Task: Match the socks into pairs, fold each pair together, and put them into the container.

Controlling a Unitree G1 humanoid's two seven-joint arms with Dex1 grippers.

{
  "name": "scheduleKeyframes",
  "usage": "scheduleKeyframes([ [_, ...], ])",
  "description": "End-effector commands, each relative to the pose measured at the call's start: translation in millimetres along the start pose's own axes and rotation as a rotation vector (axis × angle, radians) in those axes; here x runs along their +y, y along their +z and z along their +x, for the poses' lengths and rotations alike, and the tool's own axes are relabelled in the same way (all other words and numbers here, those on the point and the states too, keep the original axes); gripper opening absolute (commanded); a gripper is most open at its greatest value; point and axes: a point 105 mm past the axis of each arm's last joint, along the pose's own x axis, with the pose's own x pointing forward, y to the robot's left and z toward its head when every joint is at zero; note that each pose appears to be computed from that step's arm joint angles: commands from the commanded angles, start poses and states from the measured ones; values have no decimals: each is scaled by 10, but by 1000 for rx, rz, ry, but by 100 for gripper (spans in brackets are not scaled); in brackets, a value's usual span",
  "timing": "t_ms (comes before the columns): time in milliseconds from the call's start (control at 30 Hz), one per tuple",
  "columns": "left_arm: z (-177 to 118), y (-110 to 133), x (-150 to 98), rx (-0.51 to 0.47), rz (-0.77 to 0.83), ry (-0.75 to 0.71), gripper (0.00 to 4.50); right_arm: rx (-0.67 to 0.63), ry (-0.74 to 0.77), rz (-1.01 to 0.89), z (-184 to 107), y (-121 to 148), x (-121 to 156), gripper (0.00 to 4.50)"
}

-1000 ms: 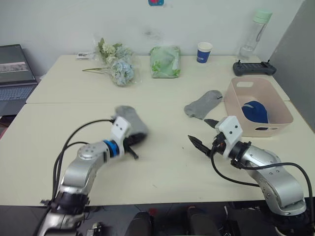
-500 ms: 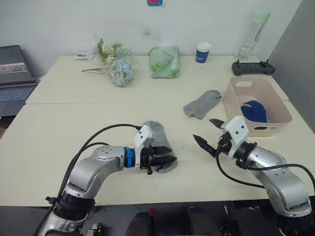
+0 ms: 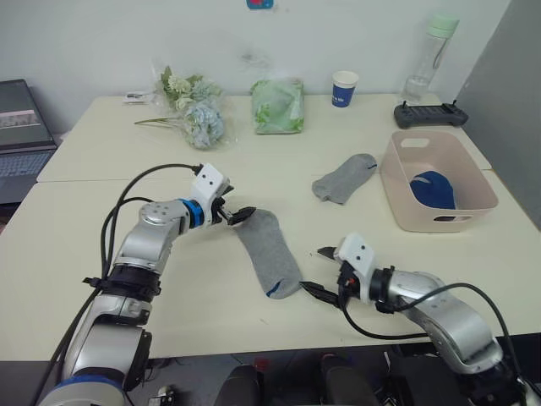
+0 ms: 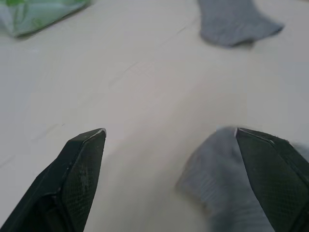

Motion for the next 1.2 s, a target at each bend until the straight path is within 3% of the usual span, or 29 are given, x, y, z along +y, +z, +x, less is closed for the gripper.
scheduleKeyframes([
  [33, 62, 84, -25, -14, 37, -26, 446, 13, 84, -41, 82, 33, 109, 450],
  [100, 91, 65, -49, 0, 40, -32, 446, 38, 77, -79, 151, -6, 68, 450],
  [200, 102, 54, -80, 8, 24, -49, 450, 50, 73, -100, 232, -71, 28, 390],
  [567, -22, 25, -213, -2, -29, -108, 96, 54, 27, -118, 67, -145, -105, 0],
  [633, -78, 4, -234, -9, -59, -100, 29, 55, 0, -121, -11, -150, -187, 0],
  [700, -149, -23, -239, -18, -91, -70, 2, 56, -29, -129, -96, -143, -283, 0],
  [800, -230, -57, -281, -21, -132, -39, 2, 57, -44, -141, -154, -136, -371, 0],
  [1000, -584, -76, -865, -69, -315, -55, 2, 16, -62, -224, -73, 21, -712, 0],
  [1200, -677, -52, -1180, -101, -436, -20, 2, 35, -5, -377, -98, -9, -790, 0],
])
